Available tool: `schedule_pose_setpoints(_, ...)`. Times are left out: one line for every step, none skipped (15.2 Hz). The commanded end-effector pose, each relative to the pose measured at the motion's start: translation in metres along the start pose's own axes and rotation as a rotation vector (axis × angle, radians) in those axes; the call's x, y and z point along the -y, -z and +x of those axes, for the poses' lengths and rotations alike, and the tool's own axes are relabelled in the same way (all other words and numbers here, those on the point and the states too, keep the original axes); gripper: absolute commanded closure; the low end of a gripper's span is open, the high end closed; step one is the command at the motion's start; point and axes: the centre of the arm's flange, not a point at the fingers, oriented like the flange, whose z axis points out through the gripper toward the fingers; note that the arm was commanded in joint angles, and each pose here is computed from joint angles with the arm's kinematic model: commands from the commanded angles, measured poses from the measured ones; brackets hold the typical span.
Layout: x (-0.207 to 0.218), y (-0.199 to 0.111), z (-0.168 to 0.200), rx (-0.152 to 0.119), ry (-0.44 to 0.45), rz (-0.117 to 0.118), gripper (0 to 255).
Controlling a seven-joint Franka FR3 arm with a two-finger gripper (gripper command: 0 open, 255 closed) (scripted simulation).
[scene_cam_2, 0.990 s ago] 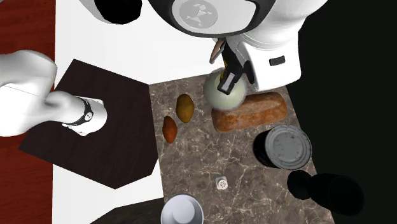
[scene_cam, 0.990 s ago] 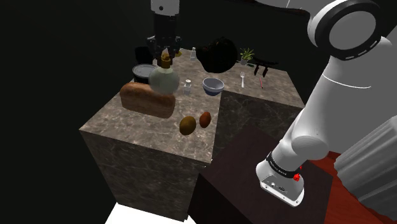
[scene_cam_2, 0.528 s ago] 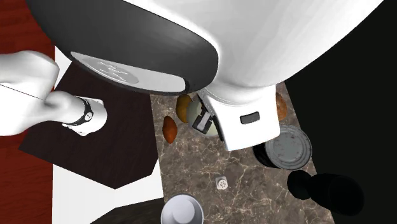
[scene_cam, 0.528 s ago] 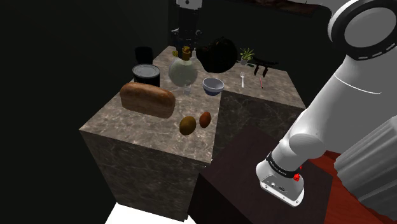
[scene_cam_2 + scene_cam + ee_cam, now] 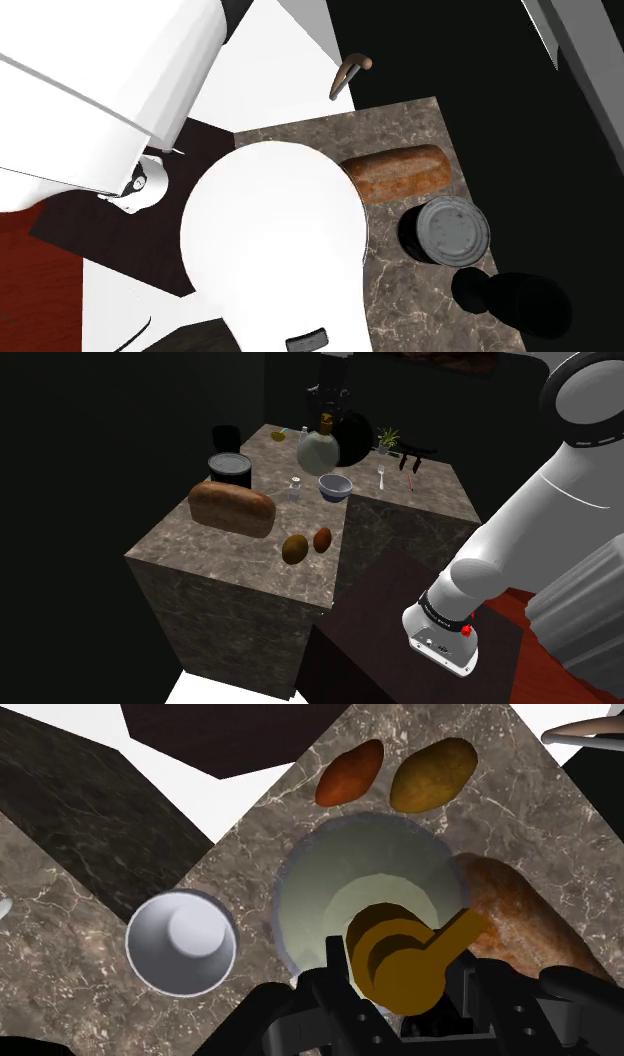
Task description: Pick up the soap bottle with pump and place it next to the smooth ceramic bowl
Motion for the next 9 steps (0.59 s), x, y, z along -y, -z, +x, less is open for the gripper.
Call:
schedule_pose_setpoints(-0.026, 0.008, -0.003, 0.0, 0.001, 0.0, 255)
schedule_pose_setpoints(-0.038, 0.011, -0.004, 0.0, 0.001, 0.0, 255)
schedule_pose_setpoints(-0.051, 0.014, -0.005, 0.0, 0.001, 0.0, 255)
schedule_pose_setpoints(-0.064, 0.018, -0.007, 0.0, 0.001, 0.0, 255)
schedule_pose_setpoints(-0.068, 0.019, -0.007, 0.0, 0.001, 0.0, 255)
schedule_pose_setpoints(-0.068, 0.014, -0.007, 0.0, 0.001, 0.0, 255)
schedule_pose_setpoints(-0.068, 0.008, -0.006, 0.0, 0.001, 0.0, 255)
schedule_pose_setpoints(-0.068, 0.003, -0.006, 0.0, 0.001, 0.0, 255)
schedule_pose_setpoints(-0.068, -0.002, -0.006, 0.0, 0.001, 0.0, 255)
